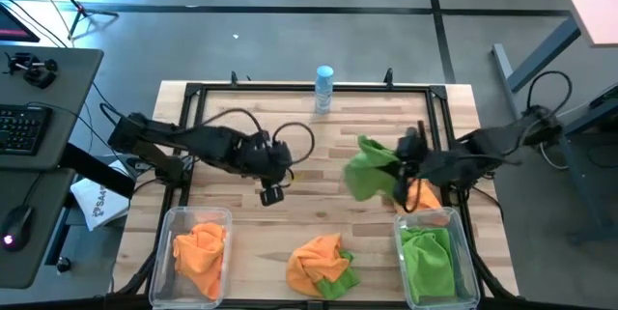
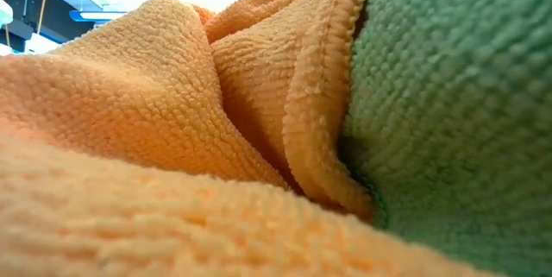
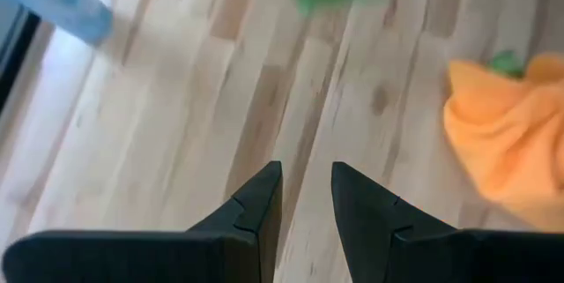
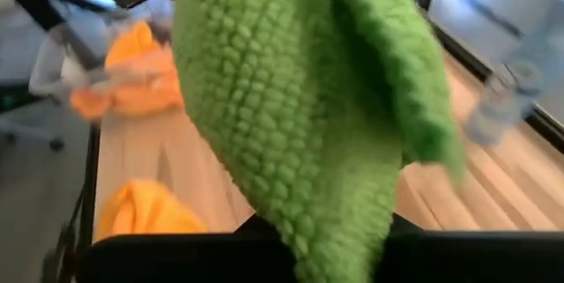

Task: Sort microfiber towel by color & place in baskets
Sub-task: Put the green microfiber cloth into the right transparent bin

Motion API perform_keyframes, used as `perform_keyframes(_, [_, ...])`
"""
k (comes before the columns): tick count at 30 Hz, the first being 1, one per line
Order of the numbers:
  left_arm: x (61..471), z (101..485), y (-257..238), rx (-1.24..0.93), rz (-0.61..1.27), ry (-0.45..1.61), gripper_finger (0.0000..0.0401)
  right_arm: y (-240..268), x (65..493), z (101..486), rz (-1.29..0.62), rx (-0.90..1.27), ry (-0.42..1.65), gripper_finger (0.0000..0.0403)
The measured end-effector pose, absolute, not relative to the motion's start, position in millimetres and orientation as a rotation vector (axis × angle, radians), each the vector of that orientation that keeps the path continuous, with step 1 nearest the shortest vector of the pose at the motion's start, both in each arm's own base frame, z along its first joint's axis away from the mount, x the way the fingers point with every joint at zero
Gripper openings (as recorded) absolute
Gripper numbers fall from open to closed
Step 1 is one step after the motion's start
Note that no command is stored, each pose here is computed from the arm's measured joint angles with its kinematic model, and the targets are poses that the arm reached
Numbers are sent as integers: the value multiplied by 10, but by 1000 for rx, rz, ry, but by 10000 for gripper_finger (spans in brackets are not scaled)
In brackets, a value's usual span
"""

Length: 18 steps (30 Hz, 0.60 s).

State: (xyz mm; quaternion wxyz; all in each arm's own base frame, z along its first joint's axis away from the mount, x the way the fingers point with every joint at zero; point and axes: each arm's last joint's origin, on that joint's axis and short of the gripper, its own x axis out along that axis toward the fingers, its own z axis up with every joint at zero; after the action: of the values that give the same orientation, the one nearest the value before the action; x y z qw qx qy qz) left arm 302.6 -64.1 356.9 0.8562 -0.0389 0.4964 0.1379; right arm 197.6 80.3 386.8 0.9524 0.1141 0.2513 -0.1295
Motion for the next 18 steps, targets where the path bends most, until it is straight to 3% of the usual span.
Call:
perform_keyframes(8, [2923,3072,-802,-17,371,1161,90,887,1589,4496,-227,346,758,1])
perform_keyframes(18, [2763,2632,-872,-12,444,1277,90,1373,1567,4554,-6,587,1168,0])
